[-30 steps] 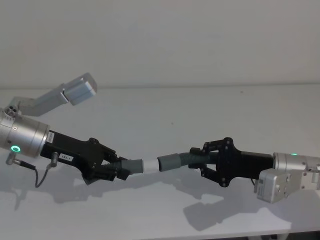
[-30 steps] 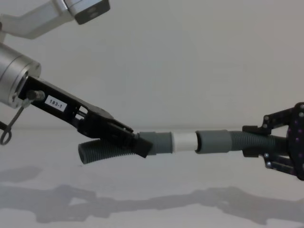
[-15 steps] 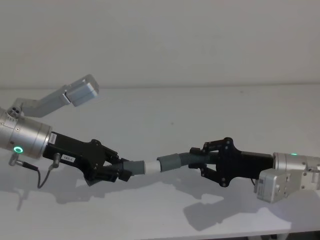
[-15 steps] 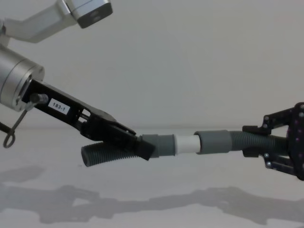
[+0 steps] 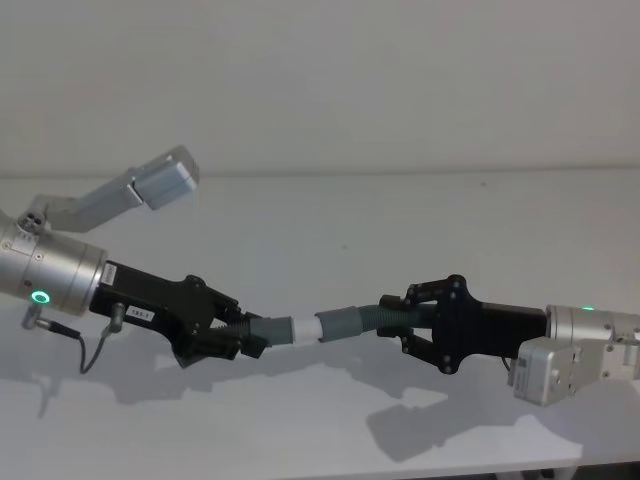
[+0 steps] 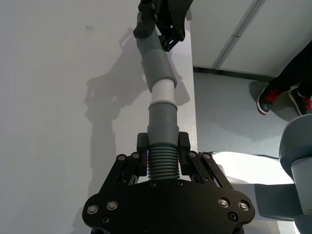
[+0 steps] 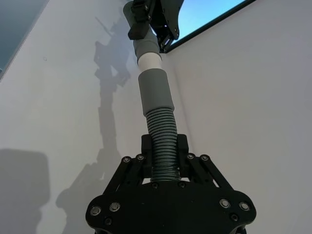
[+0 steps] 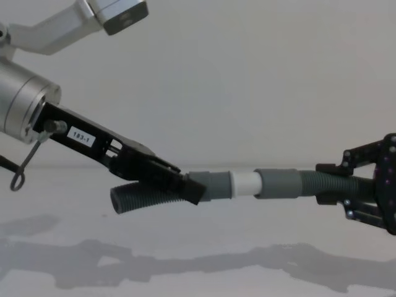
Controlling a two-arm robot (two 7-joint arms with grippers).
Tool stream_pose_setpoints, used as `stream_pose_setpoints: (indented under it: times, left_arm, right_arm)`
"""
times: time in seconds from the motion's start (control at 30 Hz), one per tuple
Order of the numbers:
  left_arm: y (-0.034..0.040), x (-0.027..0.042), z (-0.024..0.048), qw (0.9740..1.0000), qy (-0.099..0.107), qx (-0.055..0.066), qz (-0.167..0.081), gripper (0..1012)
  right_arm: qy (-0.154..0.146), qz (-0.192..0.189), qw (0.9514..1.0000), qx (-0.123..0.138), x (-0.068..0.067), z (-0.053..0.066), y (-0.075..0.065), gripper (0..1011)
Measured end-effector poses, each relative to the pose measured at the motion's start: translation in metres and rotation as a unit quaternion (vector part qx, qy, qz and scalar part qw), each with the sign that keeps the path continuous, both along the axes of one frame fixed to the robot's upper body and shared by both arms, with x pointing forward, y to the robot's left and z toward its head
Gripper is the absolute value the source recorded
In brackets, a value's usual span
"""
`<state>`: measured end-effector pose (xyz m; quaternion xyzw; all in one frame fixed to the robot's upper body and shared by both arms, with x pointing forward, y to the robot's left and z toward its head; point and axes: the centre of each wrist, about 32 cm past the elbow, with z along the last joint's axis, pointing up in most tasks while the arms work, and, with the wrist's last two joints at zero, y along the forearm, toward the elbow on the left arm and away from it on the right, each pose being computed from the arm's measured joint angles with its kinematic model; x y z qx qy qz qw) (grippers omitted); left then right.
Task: Use both hands to pick up one end of the pipe from the table, align the ends, and insert them.
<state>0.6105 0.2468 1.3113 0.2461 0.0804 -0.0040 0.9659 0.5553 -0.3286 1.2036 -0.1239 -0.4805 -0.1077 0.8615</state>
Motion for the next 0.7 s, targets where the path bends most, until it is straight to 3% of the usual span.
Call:
stream_pose_setpoints:
  times: [0.37, 0.7]
  left_arm:
    - [-0.0043, 0.0026, 0.0027, 1.0000, -0.006, -0.003, 0.002, 327]
    - [-0.0112, 0.0043, -0.0004, 1.0000, -0.002, -0.001, -0.001, 327]
  right_arm:
    - [0.000, 0.000, 1.0000, 0.000, 0.000, 0.000, 0.000, 264]
    - [0.000, 0.000, 1.0000, 0.000, 0.000, 0.000, 0.000, 266]
